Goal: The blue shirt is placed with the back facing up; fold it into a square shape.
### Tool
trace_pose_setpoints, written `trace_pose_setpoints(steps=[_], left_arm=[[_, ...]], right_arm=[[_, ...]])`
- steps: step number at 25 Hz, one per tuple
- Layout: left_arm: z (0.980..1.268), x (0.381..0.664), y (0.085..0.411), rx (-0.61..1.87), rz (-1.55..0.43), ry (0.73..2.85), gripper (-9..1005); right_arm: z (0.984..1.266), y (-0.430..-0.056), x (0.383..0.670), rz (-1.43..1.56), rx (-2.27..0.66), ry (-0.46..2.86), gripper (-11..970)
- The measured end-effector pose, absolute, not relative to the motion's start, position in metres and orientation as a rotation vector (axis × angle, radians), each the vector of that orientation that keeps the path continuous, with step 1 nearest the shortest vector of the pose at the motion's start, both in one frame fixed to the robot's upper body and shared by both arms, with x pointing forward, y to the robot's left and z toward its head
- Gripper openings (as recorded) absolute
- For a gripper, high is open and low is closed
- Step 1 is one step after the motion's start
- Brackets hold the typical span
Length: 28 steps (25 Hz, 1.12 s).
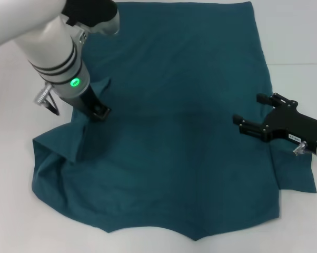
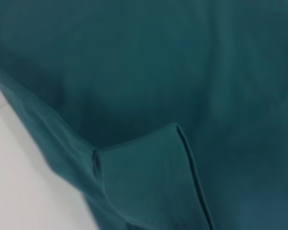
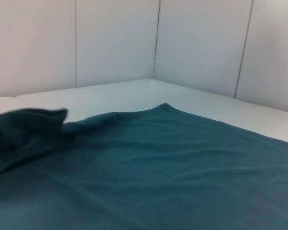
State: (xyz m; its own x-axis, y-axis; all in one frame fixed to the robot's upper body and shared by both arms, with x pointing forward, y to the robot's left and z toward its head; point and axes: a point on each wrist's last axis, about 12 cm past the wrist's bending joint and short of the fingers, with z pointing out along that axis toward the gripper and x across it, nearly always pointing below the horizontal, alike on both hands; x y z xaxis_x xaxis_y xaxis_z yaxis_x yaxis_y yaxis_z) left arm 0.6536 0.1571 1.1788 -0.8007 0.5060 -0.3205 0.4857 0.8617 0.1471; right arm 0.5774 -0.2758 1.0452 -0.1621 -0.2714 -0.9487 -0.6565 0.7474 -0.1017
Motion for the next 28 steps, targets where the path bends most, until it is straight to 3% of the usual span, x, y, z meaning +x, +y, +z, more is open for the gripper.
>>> trace_pose_setpoints(steps=[9, 21, 28], left_arm=[[1.152, 0.646, 0.144, 0.664, -0.06, 2.643, 22], [1.148, 0.641, 0.142, 0.631, -0.115, 2.602, 46], [1.151, 0.642, 0.153, 0.622, -0.101, 2.578, 330]], right_arm=[[1.048, -0.281, 0.57, 0.408, -0.776, 1.717, 885], [1.049, -0.278, 0.57, 0.422, -0.797, 1.721, 884], [1.052, -0.275, 0.572, 0.457, -0.771, 1.726, 884]])
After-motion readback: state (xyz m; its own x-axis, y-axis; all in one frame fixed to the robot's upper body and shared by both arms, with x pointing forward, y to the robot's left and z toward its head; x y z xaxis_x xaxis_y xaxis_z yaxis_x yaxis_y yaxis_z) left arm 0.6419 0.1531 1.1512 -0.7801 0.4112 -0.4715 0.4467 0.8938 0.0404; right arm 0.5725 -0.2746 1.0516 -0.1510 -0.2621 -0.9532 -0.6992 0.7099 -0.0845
